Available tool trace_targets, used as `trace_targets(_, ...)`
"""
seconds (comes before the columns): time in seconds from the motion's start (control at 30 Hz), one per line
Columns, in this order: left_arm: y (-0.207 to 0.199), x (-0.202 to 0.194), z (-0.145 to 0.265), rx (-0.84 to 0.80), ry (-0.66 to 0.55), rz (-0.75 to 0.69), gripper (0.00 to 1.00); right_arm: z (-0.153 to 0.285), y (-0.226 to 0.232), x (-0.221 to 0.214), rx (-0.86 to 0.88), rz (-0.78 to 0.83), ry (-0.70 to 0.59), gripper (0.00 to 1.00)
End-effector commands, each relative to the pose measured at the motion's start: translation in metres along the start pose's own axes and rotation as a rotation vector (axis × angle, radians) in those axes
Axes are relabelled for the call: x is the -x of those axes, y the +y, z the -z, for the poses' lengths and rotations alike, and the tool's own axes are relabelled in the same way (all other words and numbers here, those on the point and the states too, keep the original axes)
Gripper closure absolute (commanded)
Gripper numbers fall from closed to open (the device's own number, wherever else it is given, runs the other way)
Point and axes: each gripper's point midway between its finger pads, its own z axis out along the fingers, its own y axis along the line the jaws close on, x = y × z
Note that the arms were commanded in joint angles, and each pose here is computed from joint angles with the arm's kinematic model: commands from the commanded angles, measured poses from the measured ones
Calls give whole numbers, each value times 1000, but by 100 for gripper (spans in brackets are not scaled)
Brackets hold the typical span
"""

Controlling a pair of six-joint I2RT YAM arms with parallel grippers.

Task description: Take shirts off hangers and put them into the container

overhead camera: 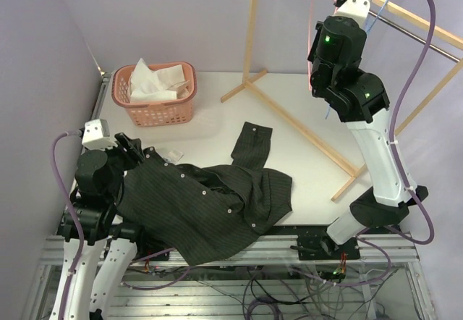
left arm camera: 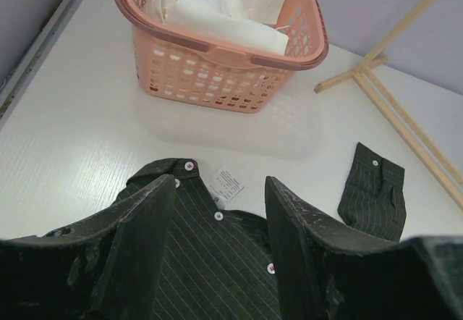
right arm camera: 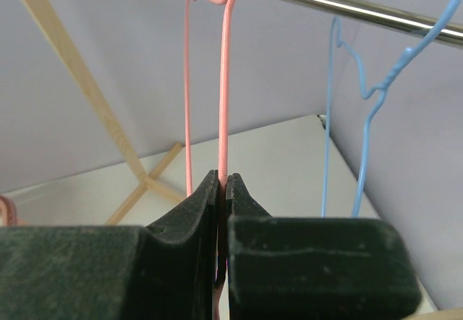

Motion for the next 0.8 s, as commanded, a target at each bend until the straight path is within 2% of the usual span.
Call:
trace_targets(0.0, -3, 9, 0, -7, -30, 7, 37, -10, -11, 7, -99, 14, -37, 100)
trace_targets(0.2, -5, 8, 2, -23, -29, 8, 37, -30, -14, -8, -176, 53, -23, 100)
trace_targets(0.47, -6, 3, -3, -25, -3, 0, 38, -50, -4, -35, -179, 86, 15, 100)
trace_targets(0.67, -10, 1, -5, -45, 8, -5, 33, -56, 18, -52, -48, 104, 65, 98)
trace_targets(0.7, -12, 1, -5, -57, 11, -9, 32, -53, 23, -55, -4, 113, 79, 73)
trace_targets(0.73, -13, -1, -6, -62, 16, -11, 31, -50, 28, -57, 40, 120, 93, 56)
trace_targets(0.77, -13, -1, -7, -64, 23, -12, 29, -44, 33, -60, 93, 124, 107, 47)
